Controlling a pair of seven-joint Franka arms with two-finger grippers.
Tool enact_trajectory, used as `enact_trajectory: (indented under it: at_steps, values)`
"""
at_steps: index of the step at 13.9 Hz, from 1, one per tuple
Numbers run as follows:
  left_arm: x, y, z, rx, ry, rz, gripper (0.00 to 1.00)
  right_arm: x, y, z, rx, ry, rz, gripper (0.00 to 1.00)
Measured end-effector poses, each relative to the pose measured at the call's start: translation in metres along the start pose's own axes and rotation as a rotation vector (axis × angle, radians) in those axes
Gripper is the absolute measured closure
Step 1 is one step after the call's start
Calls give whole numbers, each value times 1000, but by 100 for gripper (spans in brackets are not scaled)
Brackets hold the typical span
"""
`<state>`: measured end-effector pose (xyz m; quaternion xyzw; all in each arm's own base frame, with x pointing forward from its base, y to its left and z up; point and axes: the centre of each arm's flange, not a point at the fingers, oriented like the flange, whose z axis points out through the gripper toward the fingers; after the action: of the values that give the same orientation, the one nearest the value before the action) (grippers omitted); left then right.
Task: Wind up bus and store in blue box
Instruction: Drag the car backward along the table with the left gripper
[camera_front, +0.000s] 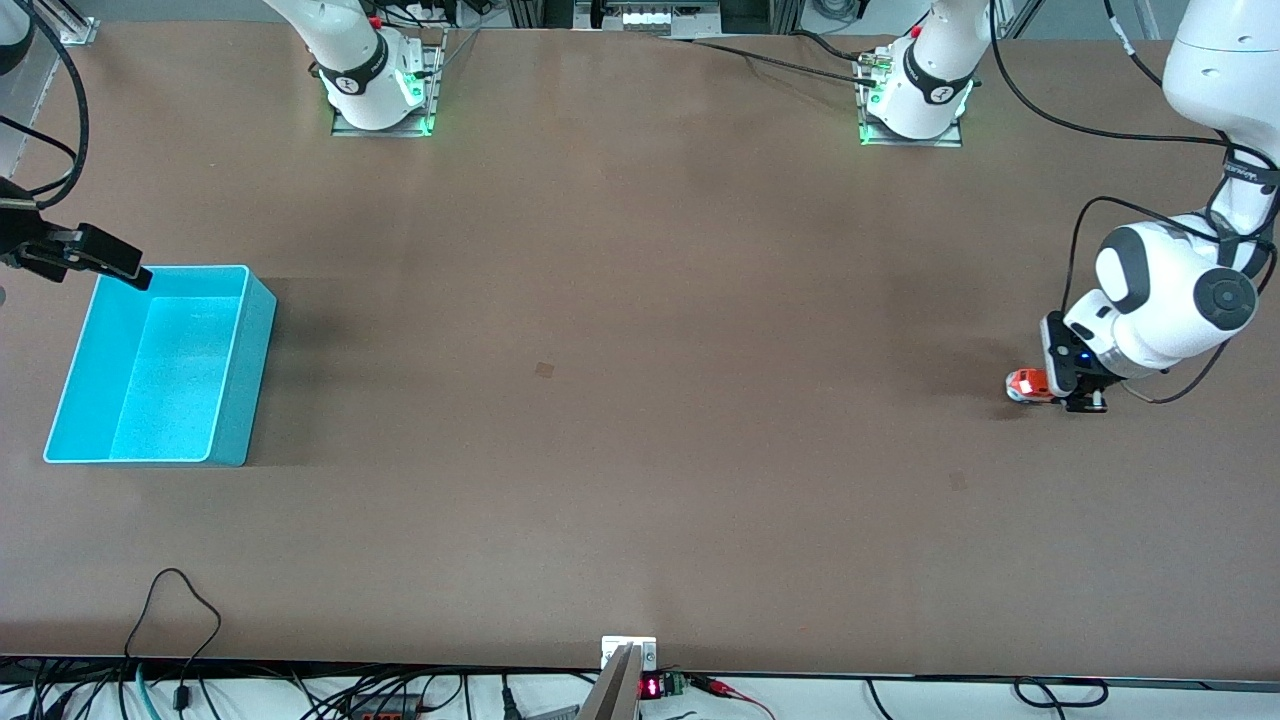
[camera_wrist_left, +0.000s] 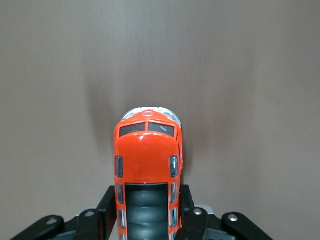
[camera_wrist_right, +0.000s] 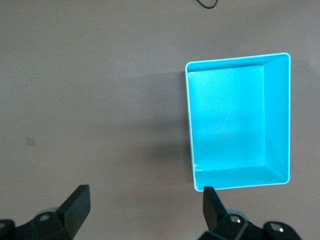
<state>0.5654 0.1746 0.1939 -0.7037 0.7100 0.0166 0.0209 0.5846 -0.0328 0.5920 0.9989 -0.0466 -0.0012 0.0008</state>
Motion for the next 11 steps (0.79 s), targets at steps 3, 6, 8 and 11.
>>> enact_trajectory:
  at_steps: [3,6,8,11]
  values:
    - [-24,3,1,5,-3,-18,47,0,0,0,0,0,0,0]
    - [-28,9,19,-72,18,-26,24,0,0,0,0,0,-1,0]
    - [-23,1,11,-138,38,-14,5,0,0,0,0,1,-1,0]
    - [-10,-23,-22,-184,55,15,0,1,0,0,0,4,-1,0]
